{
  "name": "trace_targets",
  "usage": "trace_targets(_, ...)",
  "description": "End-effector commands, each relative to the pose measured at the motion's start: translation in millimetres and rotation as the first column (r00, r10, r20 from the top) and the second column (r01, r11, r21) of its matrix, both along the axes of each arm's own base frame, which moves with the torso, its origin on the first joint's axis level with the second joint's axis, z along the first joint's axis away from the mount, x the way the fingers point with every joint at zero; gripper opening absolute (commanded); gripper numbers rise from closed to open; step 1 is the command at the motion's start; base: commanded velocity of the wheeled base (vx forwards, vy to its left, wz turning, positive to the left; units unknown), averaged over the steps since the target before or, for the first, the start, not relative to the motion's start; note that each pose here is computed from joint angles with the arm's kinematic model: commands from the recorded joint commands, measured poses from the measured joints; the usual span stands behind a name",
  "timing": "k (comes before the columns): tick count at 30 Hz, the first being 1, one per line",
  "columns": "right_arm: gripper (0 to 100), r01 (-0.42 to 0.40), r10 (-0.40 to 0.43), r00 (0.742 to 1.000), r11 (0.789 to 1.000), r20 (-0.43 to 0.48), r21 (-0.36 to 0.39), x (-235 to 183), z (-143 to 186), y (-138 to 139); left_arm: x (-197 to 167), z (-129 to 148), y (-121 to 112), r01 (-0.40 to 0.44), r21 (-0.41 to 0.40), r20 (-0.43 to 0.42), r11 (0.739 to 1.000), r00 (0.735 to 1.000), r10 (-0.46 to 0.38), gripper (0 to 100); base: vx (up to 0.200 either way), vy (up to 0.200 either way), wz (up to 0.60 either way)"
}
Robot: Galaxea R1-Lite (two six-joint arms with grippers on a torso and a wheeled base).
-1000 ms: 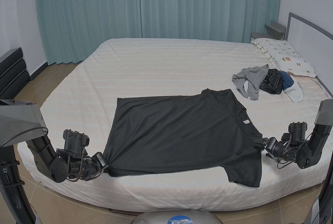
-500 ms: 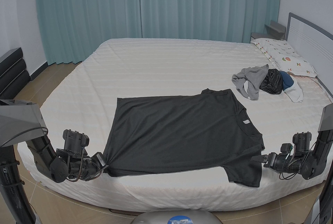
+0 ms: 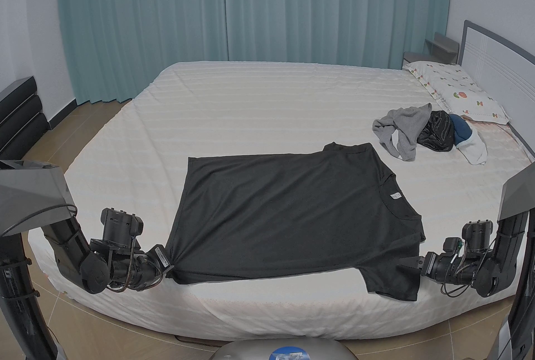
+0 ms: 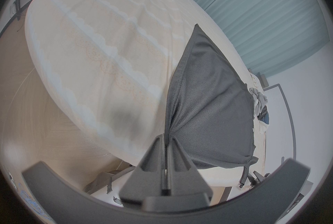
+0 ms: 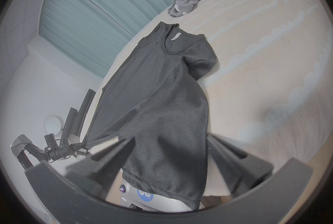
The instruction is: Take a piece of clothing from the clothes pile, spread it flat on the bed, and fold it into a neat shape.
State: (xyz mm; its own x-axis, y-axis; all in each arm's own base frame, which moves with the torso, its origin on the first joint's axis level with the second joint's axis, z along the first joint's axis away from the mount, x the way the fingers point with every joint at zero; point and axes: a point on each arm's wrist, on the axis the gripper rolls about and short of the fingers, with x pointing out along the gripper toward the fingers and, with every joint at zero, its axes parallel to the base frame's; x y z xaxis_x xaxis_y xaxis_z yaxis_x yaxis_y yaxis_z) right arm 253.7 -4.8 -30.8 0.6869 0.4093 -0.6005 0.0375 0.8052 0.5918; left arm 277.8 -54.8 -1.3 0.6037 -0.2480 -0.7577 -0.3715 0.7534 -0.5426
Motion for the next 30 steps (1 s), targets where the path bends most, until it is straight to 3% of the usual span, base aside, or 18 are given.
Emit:
trace_targets(1, 0, 0.013, -0.013, 1.0, 1.0, -0.006, -0.003, -3, 1, -2, 0, 0, 0, -0.001, -0.001, -0.001, 1.0, 1.0, 0.001, 0, 0.0, 0.0, 0.0)
trace_targets(7, 0, 0.028, -0.028, 0.999, 1.0, 0.019, -0.008, -11, 14, -5, 1, 1, 4, -0.009, -0.011, 0.0, 1.0, 1.0, 0.009, 0, 0.0, 0.0, 0.0)
trace_targets(16, 0, 0.036, -0.036, 0.999, 0.999, -0.013, -0.008, -23, 15, -5, -4, -1, 6, -0.011, -0.005, -0.014, 1.0, 1.0, 0.011, 0, 0.0, 0.0, 0.0)
trace_targets(30, 0, 0.044, -0.044, 0.999, 0.999, -0.018, 0.0, -54, 34, -8, -21, 8, 8, -0.007, 0.006, 0.027, 1.0, 1.0, 0.007, 0, 0.0, 0.0, 0.0)
